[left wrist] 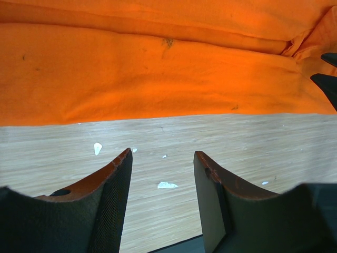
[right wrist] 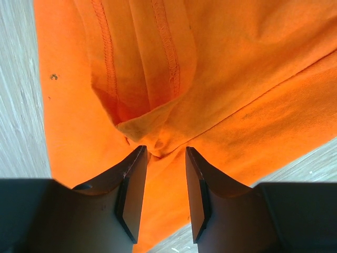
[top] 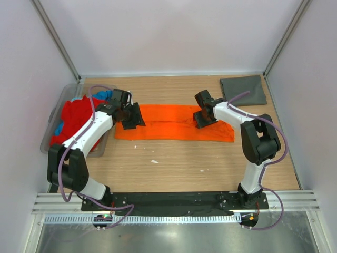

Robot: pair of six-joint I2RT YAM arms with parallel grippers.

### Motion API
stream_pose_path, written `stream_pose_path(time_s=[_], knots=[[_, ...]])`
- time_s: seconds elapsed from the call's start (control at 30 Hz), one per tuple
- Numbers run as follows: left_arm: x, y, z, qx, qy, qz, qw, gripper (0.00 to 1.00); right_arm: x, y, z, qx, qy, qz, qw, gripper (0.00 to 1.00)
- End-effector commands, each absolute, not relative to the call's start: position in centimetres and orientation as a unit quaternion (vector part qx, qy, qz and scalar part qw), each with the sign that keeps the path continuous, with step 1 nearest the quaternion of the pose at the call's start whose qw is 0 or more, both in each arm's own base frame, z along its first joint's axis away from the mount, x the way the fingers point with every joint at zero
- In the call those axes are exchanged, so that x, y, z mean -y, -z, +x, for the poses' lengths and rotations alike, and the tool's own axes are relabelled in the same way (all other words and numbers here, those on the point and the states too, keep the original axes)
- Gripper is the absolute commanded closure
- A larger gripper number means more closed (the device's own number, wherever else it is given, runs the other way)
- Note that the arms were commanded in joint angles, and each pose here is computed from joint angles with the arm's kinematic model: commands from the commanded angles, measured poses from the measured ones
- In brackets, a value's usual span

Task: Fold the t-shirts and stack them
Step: Fold the tshirt

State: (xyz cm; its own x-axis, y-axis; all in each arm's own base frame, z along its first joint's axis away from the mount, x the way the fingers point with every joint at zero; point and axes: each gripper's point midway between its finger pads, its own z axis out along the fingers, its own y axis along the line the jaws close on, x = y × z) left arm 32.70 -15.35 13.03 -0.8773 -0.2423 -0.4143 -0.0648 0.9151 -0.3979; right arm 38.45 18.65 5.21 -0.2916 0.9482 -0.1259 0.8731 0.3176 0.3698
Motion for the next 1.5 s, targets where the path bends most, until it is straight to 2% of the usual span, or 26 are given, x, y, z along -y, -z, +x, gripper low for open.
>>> stream_pose_path(time_s=[0.0,0.53,1.1,1.47], knots=[[15.6,-14.6,33.0,-0.941,0.205,-0.068,0.259,0.48,-18.1,-6.4,39.4,-0.784,-0.118,0.582,0.182,0.59],[15.8,-14.5,33.0,-0.942,0.208,-0.069,0.256,0.48,-14.2,-6.9,40.6,-0.743,-0.124,0.629,0.193,0.59],[16.0,-14.4,33.1,-0.942,0.211,-0.067,0.254,0.48,-16.2,-6.1,42.2,-0.751,-0.15,0.62,0.171,0.6],[16.0,-14.3,33.1,-0.942,0.212,-0.069,0.253,0.49,-17.9,-6.1,43.7,-0.766,-0.169,0.596,0.17,0.69]])
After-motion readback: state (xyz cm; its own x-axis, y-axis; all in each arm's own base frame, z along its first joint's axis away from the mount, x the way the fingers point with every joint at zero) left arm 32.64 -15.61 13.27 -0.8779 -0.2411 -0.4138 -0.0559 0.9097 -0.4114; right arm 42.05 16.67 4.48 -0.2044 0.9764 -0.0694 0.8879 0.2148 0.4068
